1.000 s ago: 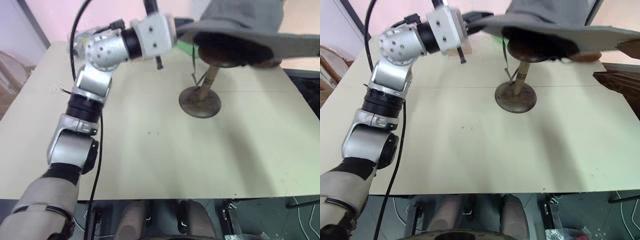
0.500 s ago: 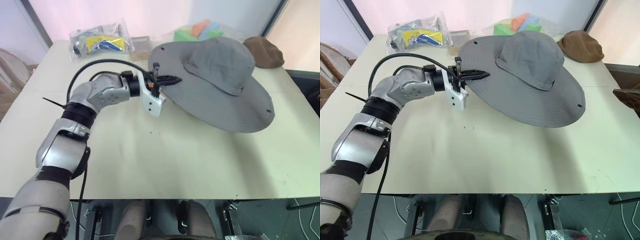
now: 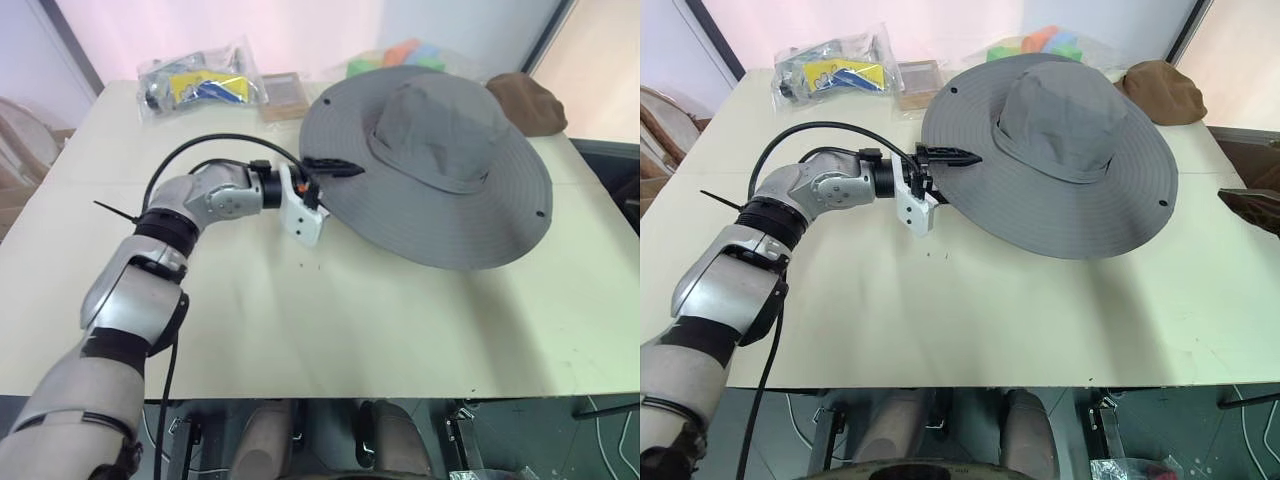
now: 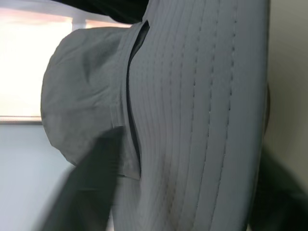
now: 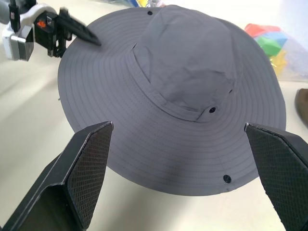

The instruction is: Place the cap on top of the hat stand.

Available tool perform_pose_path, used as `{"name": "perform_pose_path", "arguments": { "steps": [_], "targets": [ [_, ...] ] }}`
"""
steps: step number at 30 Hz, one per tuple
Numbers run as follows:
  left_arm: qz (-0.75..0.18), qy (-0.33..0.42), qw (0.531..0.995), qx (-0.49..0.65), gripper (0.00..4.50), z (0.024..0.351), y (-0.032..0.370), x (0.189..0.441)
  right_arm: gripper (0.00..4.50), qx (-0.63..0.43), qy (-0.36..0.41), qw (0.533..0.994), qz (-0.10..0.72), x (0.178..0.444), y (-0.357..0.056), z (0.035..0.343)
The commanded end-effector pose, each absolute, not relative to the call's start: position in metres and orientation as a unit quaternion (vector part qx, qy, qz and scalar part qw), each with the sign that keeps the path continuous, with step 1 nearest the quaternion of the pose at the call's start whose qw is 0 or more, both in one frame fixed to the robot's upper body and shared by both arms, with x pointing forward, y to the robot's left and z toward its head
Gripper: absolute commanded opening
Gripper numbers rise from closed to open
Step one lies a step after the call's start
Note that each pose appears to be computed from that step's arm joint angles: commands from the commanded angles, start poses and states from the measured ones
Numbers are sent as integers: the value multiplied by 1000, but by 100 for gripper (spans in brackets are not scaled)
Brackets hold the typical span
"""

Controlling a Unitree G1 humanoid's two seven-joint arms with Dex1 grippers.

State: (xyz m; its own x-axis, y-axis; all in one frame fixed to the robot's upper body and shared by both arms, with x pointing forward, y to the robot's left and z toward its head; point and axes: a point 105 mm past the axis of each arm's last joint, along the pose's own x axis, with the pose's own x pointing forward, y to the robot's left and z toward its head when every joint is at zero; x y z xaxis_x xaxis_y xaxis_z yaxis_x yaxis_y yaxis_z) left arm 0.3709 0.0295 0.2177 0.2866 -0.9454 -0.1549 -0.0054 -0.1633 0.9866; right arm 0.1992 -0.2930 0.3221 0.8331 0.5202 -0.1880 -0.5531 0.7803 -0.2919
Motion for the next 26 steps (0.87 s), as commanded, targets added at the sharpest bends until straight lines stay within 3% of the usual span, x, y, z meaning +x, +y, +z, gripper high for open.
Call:
{"name": "perform_pose_path", "arguments": {
  "steps": [1,7,15,17,20,22,26],
  "targets": [
    [-438,-396,520,617,442,234,40,371,450,-181,37,941,285,201,-294,327],
    [-444,-320,577,606,442,237,89,377,450,-188,46,937,291,207,-300,326],
    [-558,-38,717,416,442,246,185,354,450,-196,61,933,294,217,-315,327],
    [-571,8,751,330,442,275,204,348,450,-199,68,931,297,222,-319,329],
    [-586,10,784,206,442,329,211,338,450,-203,83,933,287,232,-330,327],
    [-591,-7,785,185,442,348,206,337,450,-202,82,935,281,238,-334,327],
    [-602,-18,773,198,442,358,193,336,450,-199,77,936,280,245,-337,327]
  ]
}}
